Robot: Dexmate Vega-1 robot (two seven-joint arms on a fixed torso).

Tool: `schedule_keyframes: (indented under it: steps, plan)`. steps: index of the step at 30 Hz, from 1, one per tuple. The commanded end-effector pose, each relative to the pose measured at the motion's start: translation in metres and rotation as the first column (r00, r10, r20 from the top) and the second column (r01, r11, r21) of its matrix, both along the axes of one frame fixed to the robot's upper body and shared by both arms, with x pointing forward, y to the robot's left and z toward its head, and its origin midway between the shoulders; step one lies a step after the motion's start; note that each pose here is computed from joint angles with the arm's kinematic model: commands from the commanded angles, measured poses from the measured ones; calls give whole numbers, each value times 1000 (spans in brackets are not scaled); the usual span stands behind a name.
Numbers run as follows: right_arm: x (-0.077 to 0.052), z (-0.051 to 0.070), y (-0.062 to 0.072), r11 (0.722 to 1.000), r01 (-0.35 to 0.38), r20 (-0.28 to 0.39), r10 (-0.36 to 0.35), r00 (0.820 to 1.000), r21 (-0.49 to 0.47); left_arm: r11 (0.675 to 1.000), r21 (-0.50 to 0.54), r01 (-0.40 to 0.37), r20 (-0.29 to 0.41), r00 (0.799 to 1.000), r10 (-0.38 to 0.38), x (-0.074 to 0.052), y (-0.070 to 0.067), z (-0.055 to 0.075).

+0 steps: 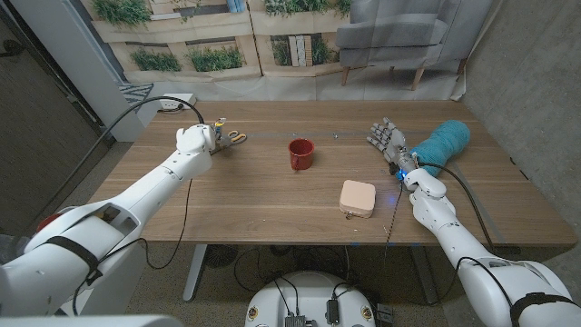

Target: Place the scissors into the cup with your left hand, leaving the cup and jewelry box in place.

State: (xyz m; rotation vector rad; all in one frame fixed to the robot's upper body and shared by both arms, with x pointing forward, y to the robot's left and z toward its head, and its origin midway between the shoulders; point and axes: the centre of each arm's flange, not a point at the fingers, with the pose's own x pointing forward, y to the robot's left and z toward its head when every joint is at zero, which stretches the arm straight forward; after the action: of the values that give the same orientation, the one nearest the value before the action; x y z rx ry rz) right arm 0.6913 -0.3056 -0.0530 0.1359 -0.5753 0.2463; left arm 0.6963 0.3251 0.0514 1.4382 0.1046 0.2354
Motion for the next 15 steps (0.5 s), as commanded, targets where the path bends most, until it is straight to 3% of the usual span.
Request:
schedule_keyframes:
  steps: [1, 15]
  plan:
    - [0, 1, 0, 1000, 0, 1, 0, 1000, 0, 1000, 18, -8, 7, 1000, 8, 1, -1, -4]
    - [0, -1, 0, 1000, -3, 1, 3, 1000, 6, 991, 124, -57, 56, 997, 50, 1, -4, -6]
